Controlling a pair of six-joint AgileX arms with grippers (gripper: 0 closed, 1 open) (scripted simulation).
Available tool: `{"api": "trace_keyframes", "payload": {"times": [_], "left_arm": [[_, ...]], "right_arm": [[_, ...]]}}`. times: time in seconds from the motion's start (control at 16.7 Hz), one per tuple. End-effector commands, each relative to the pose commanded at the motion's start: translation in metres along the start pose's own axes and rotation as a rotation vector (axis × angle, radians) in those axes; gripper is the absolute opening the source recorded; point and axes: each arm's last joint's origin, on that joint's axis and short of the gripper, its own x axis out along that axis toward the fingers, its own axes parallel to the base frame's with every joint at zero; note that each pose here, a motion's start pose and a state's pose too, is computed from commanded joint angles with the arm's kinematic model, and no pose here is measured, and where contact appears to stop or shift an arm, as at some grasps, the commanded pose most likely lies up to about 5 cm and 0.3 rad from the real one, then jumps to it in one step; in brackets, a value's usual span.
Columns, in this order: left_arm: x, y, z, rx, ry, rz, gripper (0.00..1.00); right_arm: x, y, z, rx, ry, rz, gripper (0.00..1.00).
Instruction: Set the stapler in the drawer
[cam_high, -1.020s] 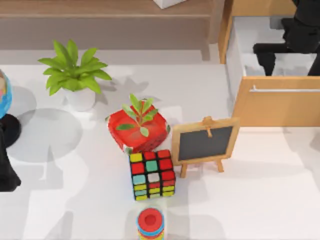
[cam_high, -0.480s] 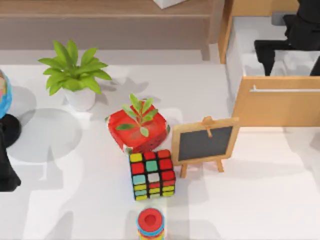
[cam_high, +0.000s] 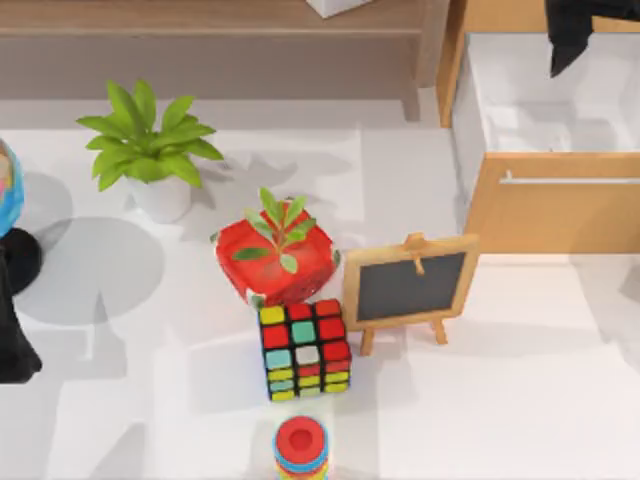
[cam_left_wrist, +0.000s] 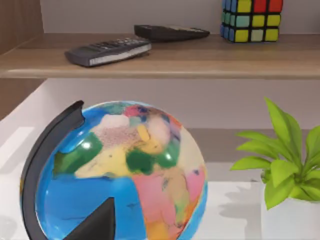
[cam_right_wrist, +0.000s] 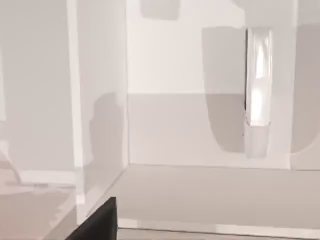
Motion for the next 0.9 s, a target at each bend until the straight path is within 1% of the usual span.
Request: {"api": "trace_keyframes", "payload": {"times": [0.18,0.3,0.42,0.54,0.66,0.78,0.9], "left_arm": [[0.000,0.000,0.000,0.000,0.000,0.000,1.00],[0.000,0.000,0.000,0.000,0.000,0.000,1.00],[0.000,0.000,0.000,0.000,0.000,0.000,1.00],[0.000,0.000,0.000,0.000,0.000,0.000,1.00],[0.000,0.000,0.000,0.000,0.000,0.000,1.00],[0.000,0.000,0.000,0.000,0.000,0.000,1.00],[0.000,0.000,0.000,0.000,0.000,0.000,1.00]], "right_arm": [[-0.045,0.003,-0.027,-0.031,-0.144,0.063,1.00],[-0.066,0.004,-0.049,-0.069,-0.249,0.098,1.00],[-0.080,0.003,-0.072,-0.122,-0.360,0.125,1.00],[-0.085,0.001,-0.094,-0.187,-0.473,0.138,1.00],[-0.081,-0.001,-0.114,-0.263,-0.586,0.137,1.00],[-0.071,-0.004,-0.133,-0.349,-0.698,0.120,1.00],[-0.055,-0.007,-0.149,-0.441,-0.806,0.086,1.00]]}}
